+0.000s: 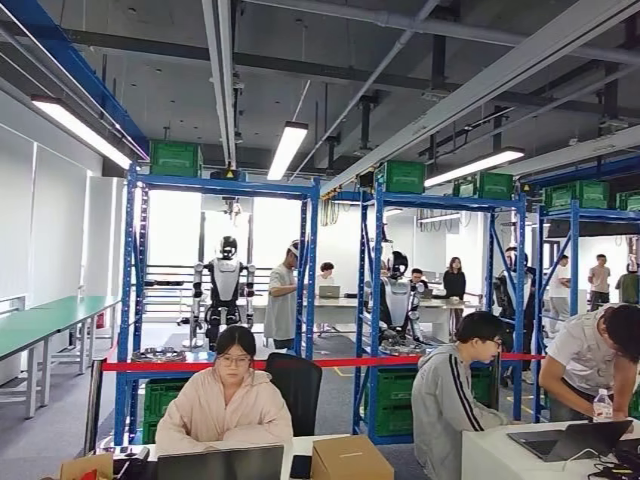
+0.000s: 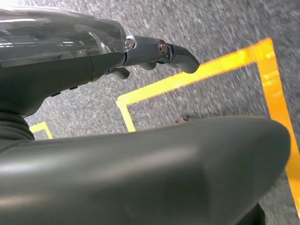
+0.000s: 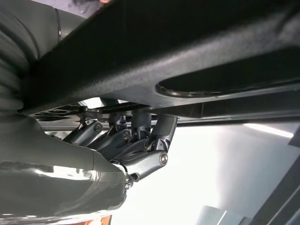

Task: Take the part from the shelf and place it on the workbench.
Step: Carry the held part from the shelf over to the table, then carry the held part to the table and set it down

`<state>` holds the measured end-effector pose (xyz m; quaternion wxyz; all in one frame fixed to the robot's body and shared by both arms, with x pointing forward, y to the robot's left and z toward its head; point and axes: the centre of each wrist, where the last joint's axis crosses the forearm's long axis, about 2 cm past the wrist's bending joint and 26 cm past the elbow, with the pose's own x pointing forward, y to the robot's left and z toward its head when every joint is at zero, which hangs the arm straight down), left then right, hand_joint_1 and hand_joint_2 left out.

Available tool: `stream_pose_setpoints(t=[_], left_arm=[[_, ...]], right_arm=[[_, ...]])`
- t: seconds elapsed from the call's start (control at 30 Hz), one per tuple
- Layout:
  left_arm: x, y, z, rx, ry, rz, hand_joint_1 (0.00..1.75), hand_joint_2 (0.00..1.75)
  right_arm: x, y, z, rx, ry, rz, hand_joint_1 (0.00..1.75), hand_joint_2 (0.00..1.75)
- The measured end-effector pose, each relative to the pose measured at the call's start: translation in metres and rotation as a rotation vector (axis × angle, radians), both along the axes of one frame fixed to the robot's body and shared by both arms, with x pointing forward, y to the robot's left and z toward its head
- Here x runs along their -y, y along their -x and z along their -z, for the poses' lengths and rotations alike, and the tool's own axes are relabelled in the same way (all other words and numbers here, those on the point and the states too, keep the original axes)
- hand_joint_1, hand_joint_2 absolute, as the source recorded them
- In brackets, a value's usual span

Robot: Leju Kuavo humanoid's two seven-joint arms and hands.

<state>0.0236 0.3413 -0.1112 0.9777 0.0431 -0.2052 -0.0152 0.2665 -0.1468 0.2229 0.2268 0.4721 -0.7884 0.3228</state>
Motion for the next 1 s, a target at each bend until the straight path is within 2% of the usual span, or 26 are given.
stream_pose_setpoints(t=[0.13, 0.63, 0.83, 1.0], left_arm=[[0.000, -0.004, 0.000, 0.009, 0.000, 0.000, 0.00, 1.75], [0.002, -0.004, 0.000, -0.012, 0.003, -0.004, 0.00, 1.75], [0.005, -0.006, 0.000, -0.012, 0.008, -0.001, 0.00, 1.75], [0.008, -0.008, 0.000, 0.002, 0.019, 0.014, 0.00, 1.75]], right_arm=[[0.001, -0.005, -0.007, 0.038, 0.019, 0.006, 1.75, 1.75], [0.001, -0.008, -0.009, 0.036, 0.044, -0.003, 1.75, 1.75], [0.003, -0.016, -0.011, 0.057, 0.093, 0.059, 1.75, 1.75], [0.007, -0.042, -0.022, 0.091, 0.172, 0.180, 1.75, 1.75]])
